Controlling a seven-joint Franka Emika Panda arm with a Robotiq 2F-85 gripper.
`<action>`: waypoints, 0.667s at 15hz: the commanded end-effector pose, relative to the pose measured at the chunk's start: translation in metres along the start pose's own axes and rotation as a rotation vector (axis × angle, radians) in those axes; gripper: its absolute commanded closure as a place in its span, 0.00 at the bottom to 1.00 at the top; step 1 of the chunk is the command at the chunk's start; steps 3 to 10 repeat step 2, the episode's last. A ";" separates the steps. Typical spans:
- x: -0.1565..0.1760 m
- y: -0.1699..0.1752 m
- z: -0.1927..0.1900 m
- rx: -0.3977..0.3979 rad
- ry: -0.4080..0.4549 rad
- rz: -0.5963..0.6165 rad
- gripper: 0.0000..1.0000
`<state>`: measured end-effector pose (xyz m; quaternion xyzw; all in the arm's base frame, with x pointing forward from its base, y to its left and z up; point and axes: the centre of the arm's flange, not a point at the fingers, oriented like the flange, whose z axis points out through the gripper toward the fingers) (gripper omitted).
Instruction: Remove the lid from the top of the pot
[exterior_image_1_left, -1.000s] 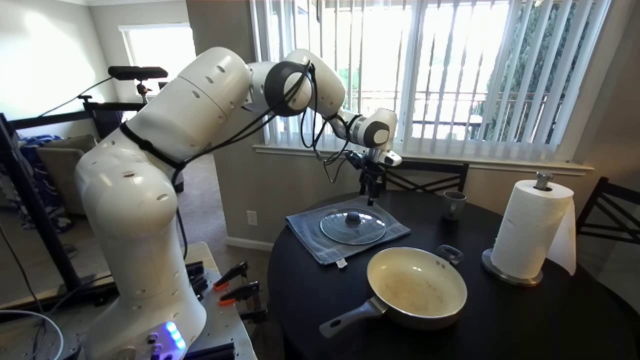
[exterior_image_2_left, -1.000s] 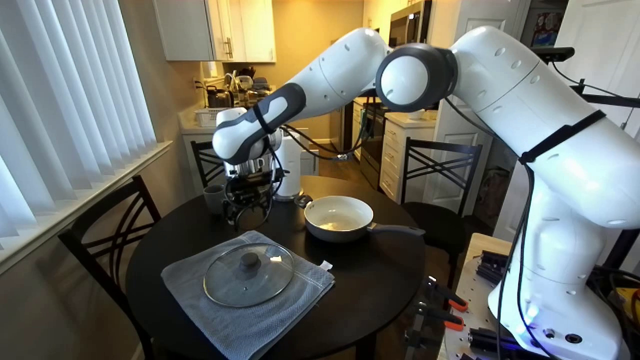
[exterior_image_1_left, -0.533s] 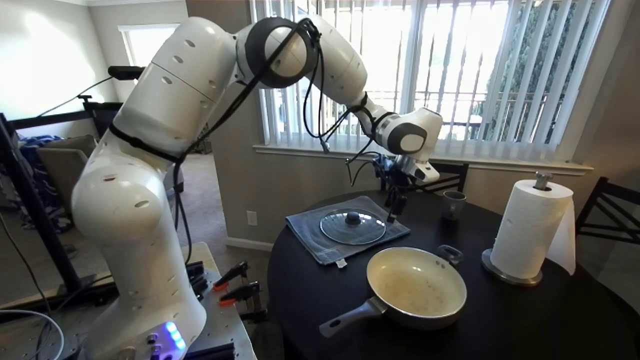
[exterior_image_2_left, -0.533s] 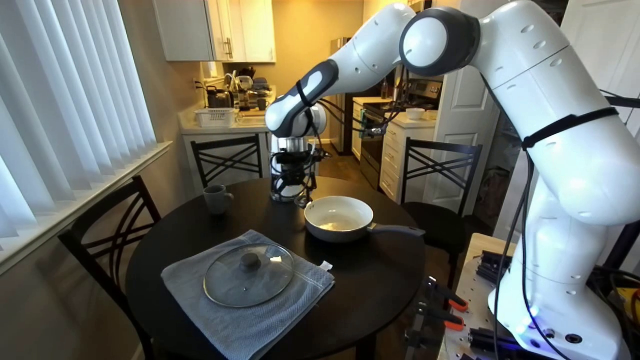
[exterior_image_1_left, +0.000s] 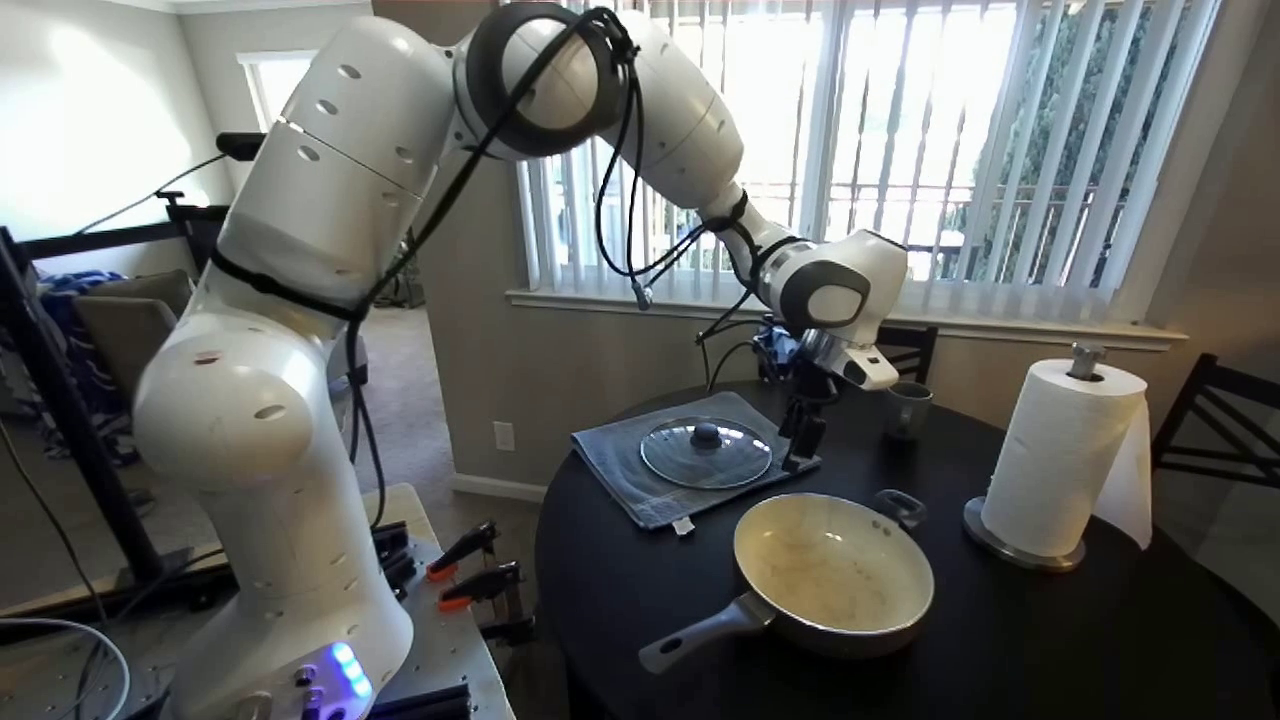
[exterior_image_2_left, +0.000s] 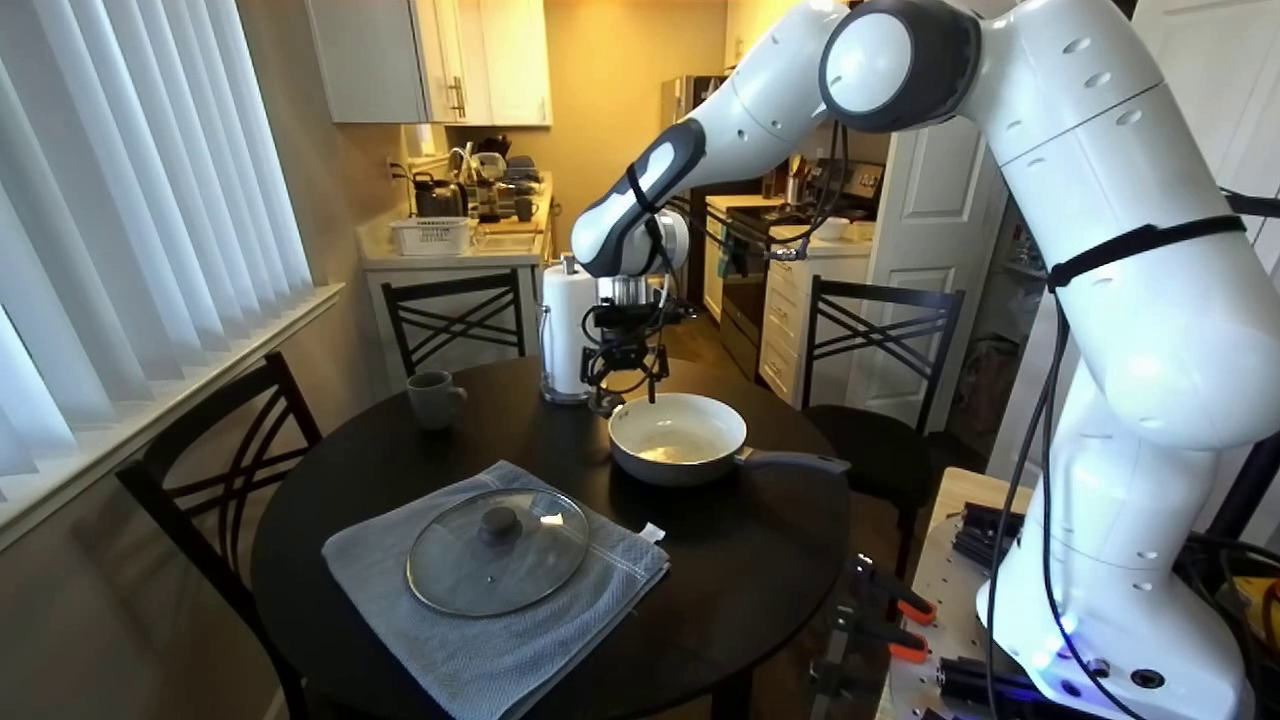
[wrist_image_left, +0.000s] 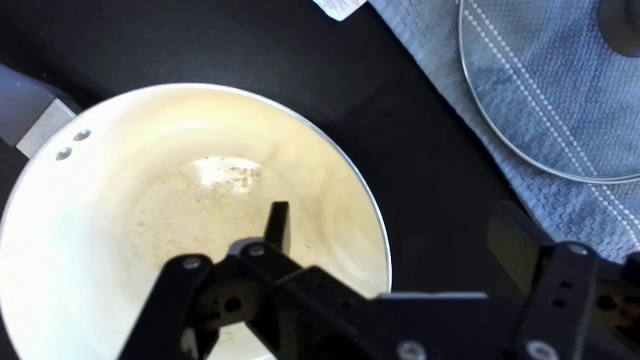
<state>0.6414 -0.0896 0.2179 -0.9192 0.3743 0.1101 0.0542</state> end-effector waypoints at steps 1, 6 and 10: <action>-0.001 -0.001 0.000 0.000 0.000 -0.001 0.00; -0.001 -0.001 0.000 0.000 0.000 -0.001 0.00; -0.001 -0.001 0.000 0.000 0.000 -0.001 0.00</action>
